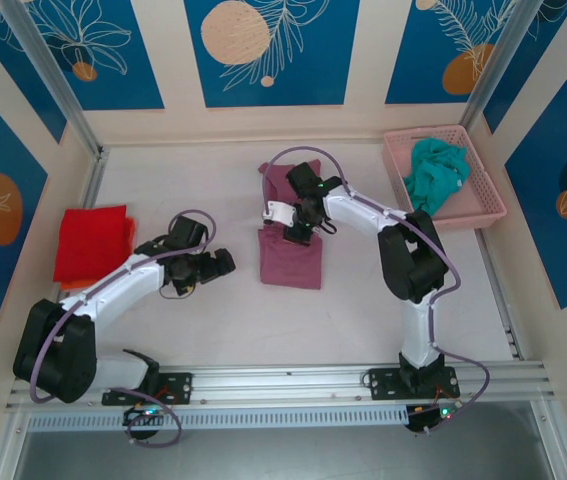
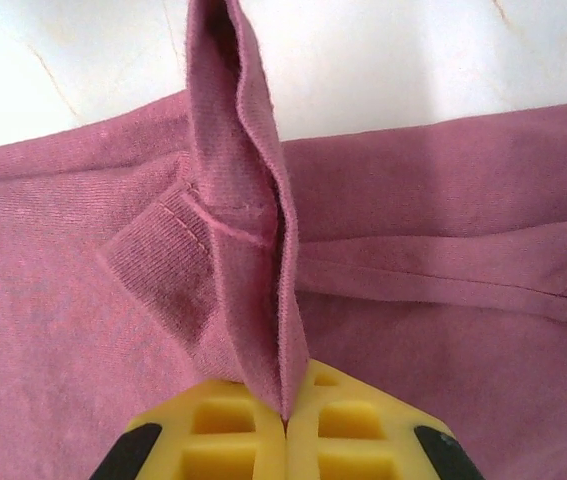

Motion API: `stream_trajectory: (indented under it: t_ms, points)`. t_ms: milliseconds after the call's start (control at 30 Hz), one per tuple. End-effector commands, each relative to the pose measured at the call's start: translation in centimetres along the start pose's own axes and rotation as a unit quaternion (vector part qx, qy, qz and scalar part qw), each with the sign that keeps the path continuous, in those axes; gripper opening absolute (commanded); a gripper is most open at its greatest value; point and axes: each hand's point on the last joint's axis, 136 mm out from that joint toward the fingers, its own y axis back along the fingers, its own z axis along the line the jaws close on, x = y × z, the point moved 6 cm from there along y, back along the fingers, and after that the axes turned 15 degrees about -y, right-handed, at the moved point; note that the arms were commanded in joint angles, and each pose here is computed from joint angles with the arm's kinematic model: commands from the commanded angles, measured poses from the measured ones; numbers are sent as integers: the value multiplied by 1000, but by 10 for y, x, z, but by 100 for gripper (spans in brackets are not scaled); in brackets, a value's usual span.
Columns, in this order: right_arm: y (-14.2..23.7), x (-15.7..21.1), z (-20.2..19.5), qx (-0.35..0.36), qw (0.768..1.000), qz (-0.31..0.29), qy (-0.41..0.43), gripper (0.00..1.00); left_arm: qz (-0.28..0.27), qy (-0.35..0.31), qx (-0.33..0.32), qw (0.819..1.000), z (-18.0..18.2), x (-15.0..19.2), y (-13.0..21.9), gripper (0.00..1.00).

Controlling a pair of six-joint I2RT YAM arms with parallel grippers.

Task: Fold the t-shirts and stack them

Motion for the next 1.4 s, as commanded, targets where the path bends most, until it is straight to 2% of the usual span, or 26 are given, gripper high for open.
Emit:
stream_trajectory:
  t_ms: [0, 367, 467, 567, 633, 700, 767, 867, 933, 1000, 1100, 1167, 1200, 1267, 1333, 1367]
  points:
    - [-7, 1, -10, 1, 1000, 7, 1, 0, -7, -4, 11, 1000, -2, -6, 4, 100]
    - [-22, 6, -19, 2, 1000, 15, -14, 0, -6, -4, 15, 1000, -3, -6, 3, 100]
    - [-22, 4, -21, 10, 1000, 10, -14, 6, -6, -5, 15, 1000, -3, -6, 4, 100]
    - [-18, 1, -25, 28, 1000, -1, -13, 24, -7, -4, 15, 1000, -3, -6, 4, 100]
    - [-8, -3, -28, 48, 998, -22, -14, 47, -9, -4, 18, 1000, -4, -7, 4, 100]
    - [2, -5, -31, 68, 997, -43, -20, 61, -7, -5, 27, 1000, -6, -7, 3, 100]
    - [15, -6, -34, 86, 993, -71, -38, 68, -8, -11, 43, 999, -12, -9, 2, 100]
    - [37, -5, -38, 112, 982, -125, -89, 70, -20, -33, 54, 998, -24, -16, 3, 100]
    - [52, -3, -39, 128, 967, -165, -149, 71, -31, -52, 63, 996, -38, -23, 3, 100]
    - [63, 6, -41, 125, 942, -192, -244, 70, -40, -69, 78, 994, -55, -32, 2, 100]
    - [68, 34, -40, 99, 886, -198, -406, 68, -41, -95, 104, 989, -89, -47, -5, 100]
    - [65, 55, -36, 71, 845, -193, -494, 67, -33, -111, 110, 987, -111, -54, -15, 96]
    - [63, 67, -34, 55, 818, -187, -541, 66, -26, -120, 109, 986, -122, -57, -22, 93]
    - [57, 90, -31, 20, 766, -171, -620, 64, -7, -137, 107, 985, -143, -62, -37, 80]
    - [50, 100, -27, -13, 740, -168, -651, 62, 6, -150, 108, 983, -160, -67, -50, 65]
    - [47, 103, -25, -20, 737, -168, -655, 60, 17, -153, 107, 982, -167, -69, -60, 56]
